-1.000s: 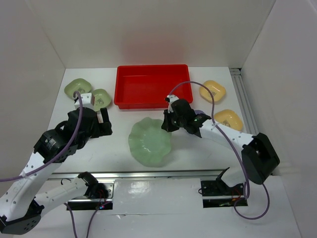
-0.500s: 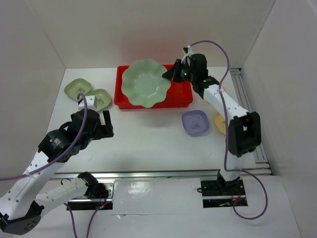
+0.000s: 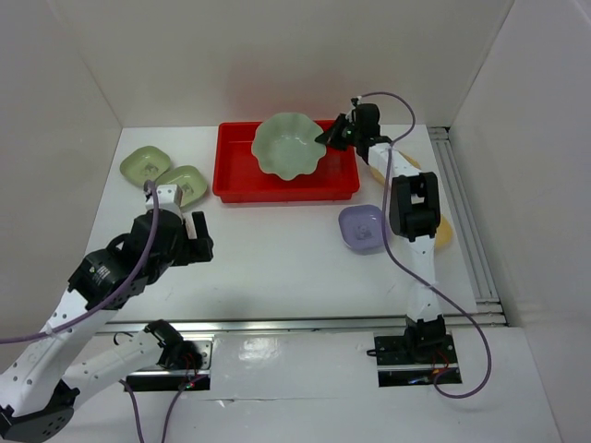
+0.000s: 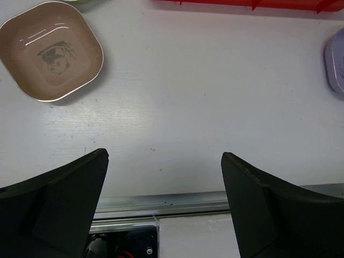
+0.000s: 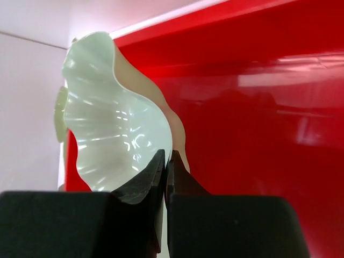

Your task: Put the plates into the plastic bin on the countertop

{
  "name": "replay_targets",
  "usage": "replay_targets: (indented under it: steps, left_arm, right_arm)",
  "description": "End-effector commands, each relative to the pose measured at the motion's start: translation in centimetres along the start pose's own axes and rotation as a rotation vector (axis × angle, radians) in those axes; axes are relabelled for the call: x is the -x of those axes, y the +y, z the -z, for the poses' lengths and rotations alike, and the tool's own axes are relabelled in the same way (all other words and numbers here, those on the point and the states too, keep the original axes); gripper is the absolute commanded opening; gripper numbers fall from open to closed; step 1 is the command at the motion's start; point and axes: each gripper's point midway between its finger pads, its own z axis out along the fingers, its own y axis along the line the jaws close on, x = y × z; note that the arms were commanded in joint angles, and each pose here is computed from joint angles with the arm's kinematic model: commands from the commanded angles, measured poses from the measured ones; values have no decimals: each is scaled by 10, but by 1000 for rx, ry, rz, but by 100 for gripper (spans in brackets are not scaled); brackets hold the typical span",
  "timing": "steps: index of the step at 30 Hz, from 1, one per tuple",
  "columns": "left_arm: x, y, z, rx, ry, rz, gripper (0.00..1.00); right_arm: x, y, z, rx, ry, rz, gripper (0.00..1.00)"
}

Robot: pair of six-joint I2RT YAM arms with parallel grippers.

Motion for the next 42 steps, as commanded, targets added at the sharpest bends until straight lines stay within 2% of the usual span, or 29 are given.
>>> replay_targets:
  steps: [1, 3, 5, 7, 9, 10, 12, 14, 17, 24, 25, 26, 28, 30, 32, 37, 38, 40, 42]
  left_arm:
    - [3, -6, -1, -30, -16, 10, 100]
    - [5, -6, 0, -39, -30, 18, 100]
    - [4, -8, 1, -48, -25, 17, 100]
    - [4, -8, 1, -48, -25, 17, 100]
    - [4, -11, -1, -57, -19, 17, 100]
    - [4, -11, -1, -57, -19, 17, 100]
    - [4, -15, -3, -67, -12, 16, 100]
    - [2, -17, -5, -71, 2, 3, 100]
    - [3, -20, -5, -84, 0, 6, 100]
    - [2, -26, -6, -110, 14, 6, 100]
    - [1, -28, -6, -119, 19, 6, 100]
    - [2, -31, -6, -134, 15, 10, 100]
    - [5, -32, -6, -140, 7, 14, 100]
    - [4, -36, -8, -148, 13, 13, 100]
    - [4, -40, -10, -160, 20, 12, 100]
    - [6, -50, -12, -209, 11, 22, 100]
    - [8, -55, -14, -225, 11, 24, 100]
    - [5, -65, -21, -255, 25, 33, 100]
    - [1, -82, -35, -302, 39, 43, 100]
  right_arm:
    - [27, 39, 5, 83, -43, 47, 0]
    - [27, 29, 4, 70, -42, 38, 1]
    - [19, 22, 0, 66, -20, 28, 8]
    - [17, 27, 1, 92, -8, 34, 19]
    - [5, 25, -2, 95, 16, 29, 21]
    - [7, 31, 1, 111, 10, 46, 29]
    - [7, 42, 4, 132, 13, 67, 52]
    - [4, 50, 6, 130, 28, 79, 54]
    - [14, 60, 17, 114, 13, 109, 69]
    - [19, 76, 46, 88, -10, 129, 71]
    - [27, 86, 55, 88, -29, 147, 75]
    - [18, 82, 58, 49, -12, 151, 84]
    - [26, 96, 73, 12, -46, 157, 91]
    - [17, 92, 80, -47, -22, 150, 99]
    - [19, 85, 90, -119, -31, 149, 99]
    - [25, 102, 116, -108, -68, 189, 99]
    - [33, 122, 129, -85, -100, 217, 99]
    - [33, 133, 142, -112, -123, 259, 99]
    - [38, 154, 171, -175, -198, 325, 99]
